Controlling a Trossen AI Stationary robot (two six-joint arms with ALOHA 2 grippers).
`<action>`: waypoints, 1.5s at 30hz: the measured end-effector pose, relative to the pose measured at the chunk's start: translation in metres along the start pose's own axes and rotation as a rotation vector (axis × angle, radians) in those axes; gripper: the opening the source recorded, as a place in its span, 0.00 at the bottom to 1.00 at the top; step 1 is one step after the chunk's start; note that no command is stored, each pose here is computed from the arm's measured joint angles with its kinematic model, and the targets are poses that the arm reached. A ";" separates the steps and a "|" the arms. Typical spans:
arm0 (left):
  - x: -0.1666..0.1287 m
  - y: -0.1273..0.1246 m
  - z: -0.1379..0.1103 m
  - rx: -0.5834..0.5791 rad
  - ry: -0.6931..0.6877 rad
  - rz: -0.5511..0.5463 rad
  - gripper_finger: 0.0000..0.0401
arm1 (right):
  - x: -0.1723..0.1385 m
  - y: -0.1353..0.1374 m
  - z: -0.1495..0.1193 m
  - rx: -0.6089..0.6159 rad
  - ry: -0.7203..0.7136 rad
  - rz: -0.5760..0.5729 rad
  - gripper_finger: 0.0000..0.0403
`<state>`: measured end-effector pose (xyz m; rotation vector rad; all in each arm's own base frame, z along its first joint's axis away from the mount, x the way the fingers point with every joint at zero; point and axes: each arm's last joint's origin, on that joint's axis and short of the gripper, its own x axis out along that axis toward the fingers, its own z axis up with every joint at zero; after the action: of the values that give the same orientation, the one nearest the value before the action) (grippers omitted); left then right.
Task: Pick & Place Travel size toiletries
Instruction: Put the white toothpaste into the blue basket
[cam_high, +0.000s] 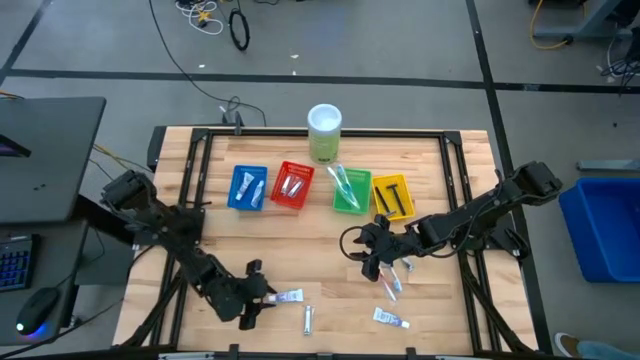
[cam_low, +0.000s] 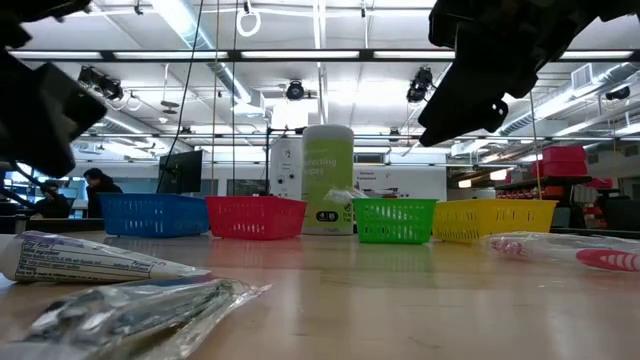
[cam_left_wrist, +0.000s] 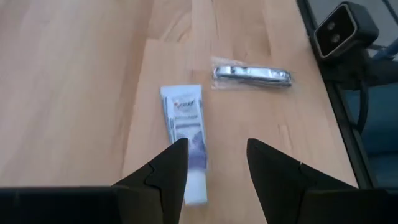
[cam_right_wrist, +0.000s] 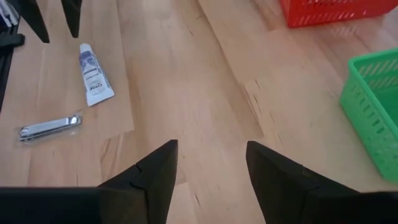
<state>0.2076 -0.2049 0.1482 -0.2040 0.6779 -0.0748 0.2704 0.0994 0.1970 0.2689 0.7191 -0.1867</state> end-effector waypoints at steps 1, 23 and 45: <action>-0.001 -0.001 -0.002 -0.013 -0.004 0.011 0.43 | 0.000 0.000 0.000 0.001 0.000 0.000 0.49; 0.027 0.000 -0.024 -0.014 -0.028 0.100 0.54 | 0.000 0.000 0.000 0.011 -0.001 0.000 0.51; 0.040 0.005 -0.031 0.016 -0.010 0.114 0.31 | 0.000 0.001 0.001 0.016 -0.012 0.008 0.48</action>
<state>0.2197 -0.2103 0.0991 -0.1501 0.6776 0.0303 0.2713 0.0998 0.1979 0.2860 0.7047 -0.1865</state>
